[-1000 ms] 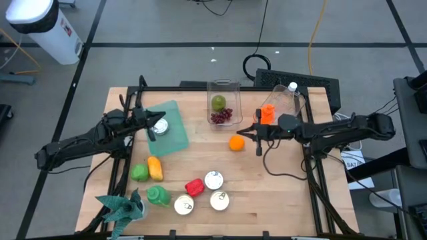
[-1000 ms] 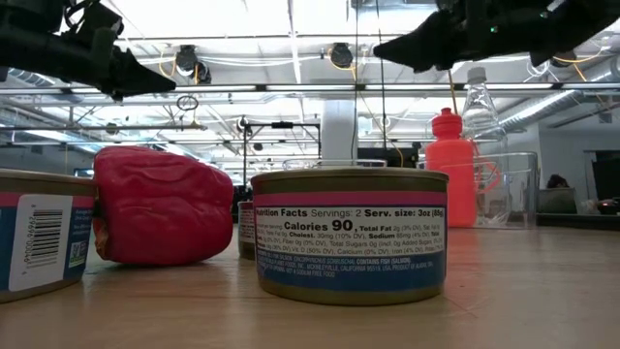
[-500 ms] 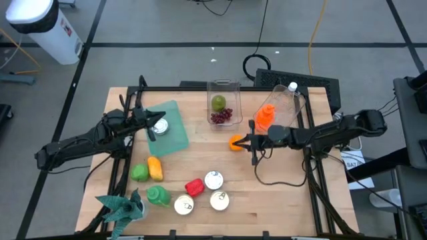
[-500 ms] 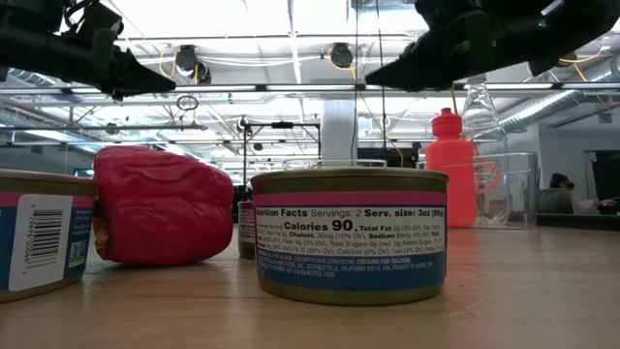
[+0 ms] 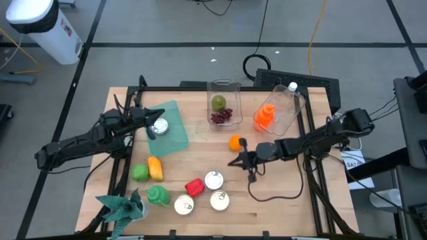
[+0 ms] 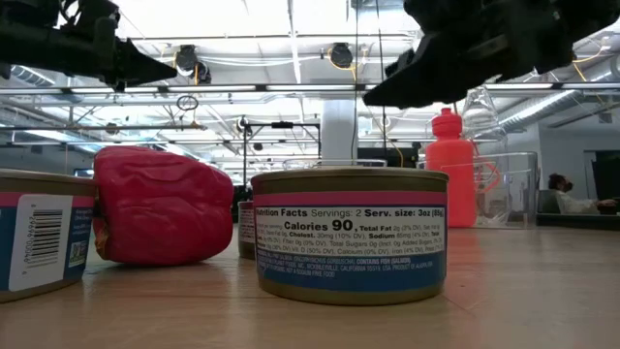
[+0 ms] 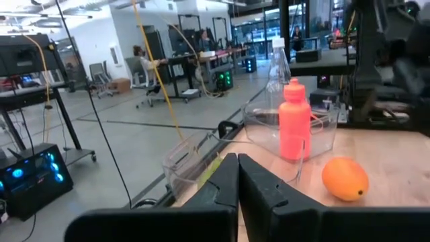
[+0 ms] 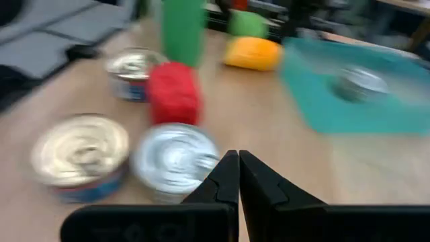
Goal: Pick & Place Food Item
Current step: Put the green tuna can into the green bin
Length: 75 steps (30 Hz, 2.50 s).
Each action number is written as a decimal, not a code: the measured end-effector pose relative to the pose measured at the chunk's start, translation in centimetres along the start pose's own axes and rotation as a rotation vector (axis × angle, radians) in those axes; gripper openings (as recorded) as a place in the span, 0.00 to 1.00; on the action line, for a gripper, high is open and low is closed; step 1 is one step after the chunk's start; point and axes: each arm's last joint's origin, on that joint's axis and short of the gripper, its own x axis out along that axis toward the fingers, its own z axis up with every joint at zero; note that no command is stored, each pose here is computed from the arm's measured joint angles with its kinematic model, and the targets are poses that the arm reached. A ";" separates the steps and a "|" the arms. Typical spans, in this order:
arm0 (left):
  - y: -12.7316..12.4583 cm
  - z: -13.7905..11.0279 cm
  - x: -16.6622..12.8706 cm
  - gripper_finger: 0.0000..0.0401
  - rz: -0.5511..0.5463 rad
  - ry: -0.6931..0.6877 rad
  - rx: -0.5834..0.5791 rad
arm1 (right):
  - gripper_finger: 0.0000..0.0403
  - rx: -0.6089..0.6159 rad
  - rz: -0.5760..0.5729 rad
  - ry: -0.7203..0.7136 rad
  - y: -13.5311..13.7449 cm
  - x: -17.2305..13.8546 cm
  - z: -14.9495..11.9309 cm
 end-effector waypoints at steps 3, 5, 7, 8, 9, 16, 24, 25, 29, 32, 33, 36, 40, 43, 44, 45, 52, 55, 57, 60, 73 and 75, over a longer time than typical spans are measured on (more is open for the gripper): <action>0.0 0.2 0.0 0.01 0.002 -0.016 0.000 | 0.01 0.014 0.001 0.007 0.2 0.3 -0.1; 0.0 0.2 0.0 0.03 0.002 -0.020 -0.001 | 0.01 0.047 -0.005 0.009 0.0 0.4 -0.1; 0.0 0.3 0.0 0.05 0.004 -0.030 -0.001 | 0.01 0.087 -0.017 0.005 -0.3 0.4 -0.1; 0.0 0.3 0.0 0.06 0.004 -0.032 -0.001 | 0.01 0.107 -0.023 0.006 -0.5 0.4 -0.1; 0.0 0.3 0.0 0.06 0.004 -0.033 -0.002 | 0.01 0.124 -0.026 0.007 -0.6 0.4 -0.1; 0.1 0.5 0.0 0.06 0.005 -0.048 -0.045 | 0.01 0.164 -0.028 -0.015 -0.9 0.4 0.1; 0.1 0.5 0.0 0.06 0.006 -0.056 -0.052 | 0.00 0.218 0.020 -0.013 -0.7 1.9 -1.1; 0.1 0.6 0.0 0.06 0.007 -0.058 -0.053 | 0.00 0.220 0.023 -0.011 -0.6 2.3 -1.3; 0.1 0.6 0.0 0.06 0.006 -0.061 -0.066 | 0.00 0.213 0.125 -0.015 -0.3 4.4 -1.7; 0.1 0.6 0.0 0.06 0.006 -0.062 -0.071 | 0.00 0.200 0.207 -0.018 -0.1 6.6 -1.2; 0.1 0.6 0.0 0.06 0.006 -0.062 -0.072 | 0.00 0.202 0.229 0.013 0.0 7.2 -1.3; 0.1 0.6 0.0 0.06 0.006 -0.061 -0.075 | 0.00 0.207 0.265 0.115 0.0 9.1 -2.0; 0.1 0.5 0.0 0.06 0.005 -0.056 -0.075 | 0.00 0.208 0.276 0.154 -0.2 10.1 -2.2; 0.1 0.5 0.0 0.06 0.003 -0.048 -0.078 | 0.00 0.228 0.262 0.181 -0.7 10.1 -2.5; 0.1 0.5 0.0 0.06 0.003 -0.048 -0.079 | 0.00 0.245 0.247 0.201 -1.1 10.1 -2.8; 0.1 0.5 0.0 0.06 0.003 -0.048 -0.082 | 0.00 0.262 0.222 0.224 -1.4 10.1 -3.0; 0.0 0.3 0.0 0.06 -0.001 -0.028 -0.090 | 0.00 0.334 0.021 0.334 -3.7 9.7 -4.2; 0.0 0.3 0.0 0.06 -0.001 -0.028 -0.090 | 0.00 0.330 -0.050 0.337 -4.6 9.6 -4.4; 0.0 0.3 0.0 0.06 -0.001 -0.029 -0.090 | 0.00 0.325 -0.116 0.343 -5.0 9.6 -4.5; 0.0 0.3 0.0 0.06 -0.001 -0.029 -0.092 | 0.00 0.326 -0.162 0.349 -5.7 9.5 -4.7; 0.0 0.3 0.0 0.06 -0.005 -0.030 -0.103 | 0.11 0.081 -0.084 0.215 -4.5 7.8 -0.6; 0.0 0.3 0.0 0.06 -0.009 -0.031 -0.104 | 0.19 0.048 -0.103 0.178 -4.3 7.3 0.5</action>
